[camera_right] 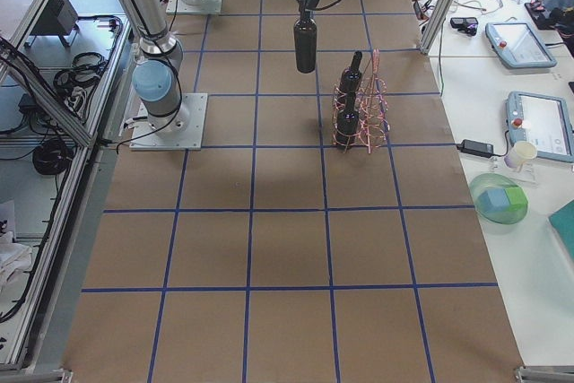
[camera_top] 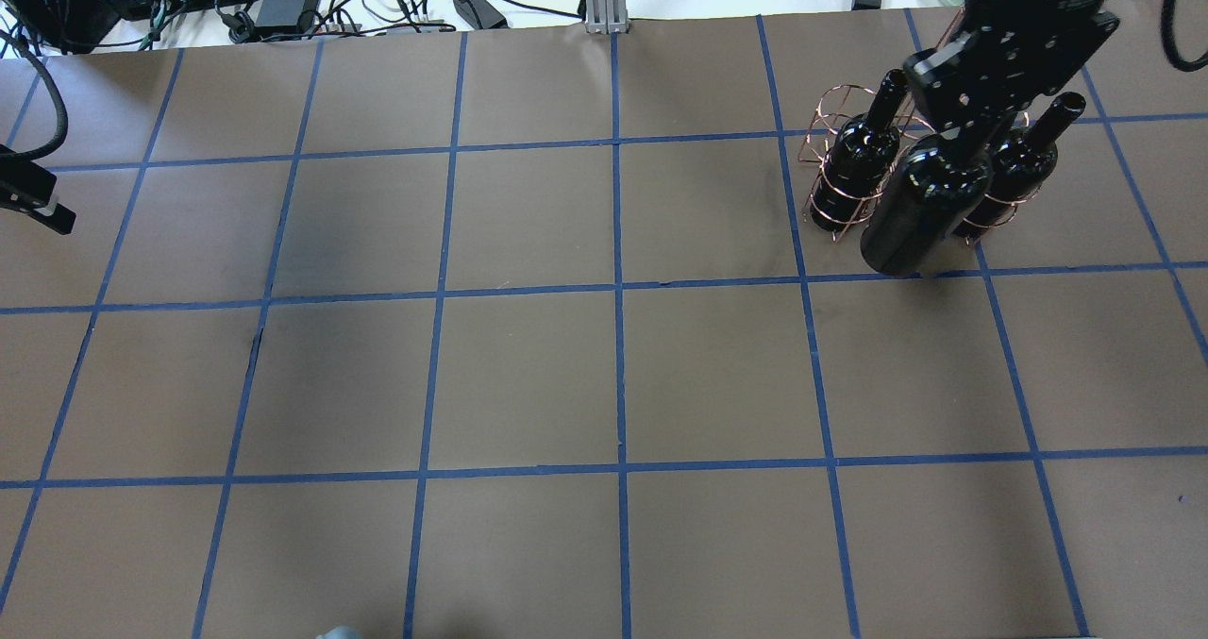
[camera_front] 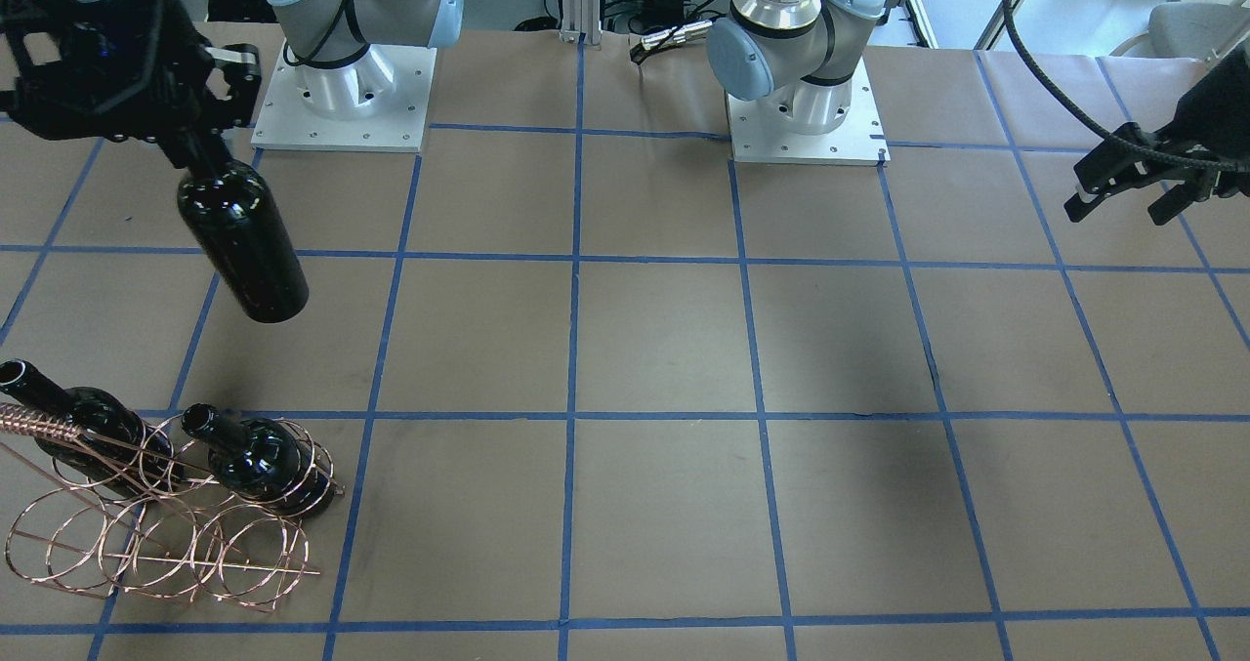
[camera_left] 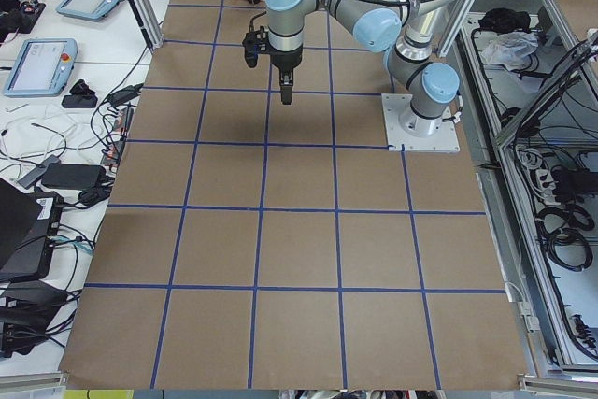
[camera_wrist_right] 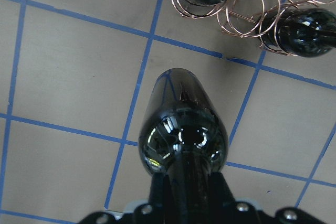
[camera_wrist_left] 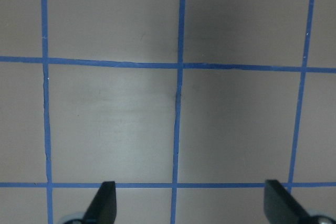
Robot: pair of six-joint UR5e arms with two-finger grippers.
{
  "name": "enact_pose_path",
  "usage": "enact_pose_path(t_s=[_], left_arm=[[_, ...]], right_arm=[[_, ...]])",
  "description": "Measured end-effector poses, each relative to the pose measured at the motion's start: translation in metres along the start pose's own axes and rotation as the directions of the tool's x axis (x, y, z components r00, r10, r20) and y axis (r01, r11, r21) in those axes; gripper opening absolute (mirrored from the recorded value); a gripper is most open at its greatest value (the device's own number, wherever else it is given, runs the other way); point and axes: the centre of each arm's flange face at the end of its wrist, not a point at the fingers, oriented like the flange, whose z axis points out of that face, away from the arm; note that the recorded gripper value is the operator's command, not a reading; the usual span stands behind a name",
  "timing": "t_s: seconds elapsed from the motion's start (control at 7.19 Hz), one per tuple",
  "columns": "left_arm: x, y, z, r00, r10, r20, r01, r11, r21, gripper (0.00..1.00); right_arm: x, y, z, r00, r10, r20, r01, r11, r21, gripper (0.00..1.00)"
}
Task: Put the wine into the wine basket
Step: 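Lower the bottle into the empty slot of the copper wire rack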
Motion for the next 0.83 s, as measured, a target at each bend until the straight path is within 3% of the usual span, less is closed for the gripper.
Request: enact_pose_path(t_s=[0.42,0.83], left_arm=[[0.137,-0.003,-0.018,0.993,-0.111,0.038,0.11,0.994,0.019,1.0],[0.229,0.0,-0.017,0.992,-0.076,0.105,0.071,0.996,0.044,1.0]], right_arm=[[0.062,-0.007,0.01,0.995,-0.094,-0.03,0.094,0.996,0.006,0.0],[0.08,-0.037,0.025,0.987,-0.146,-0.062,0.149,0.988,0.045,0.0]])
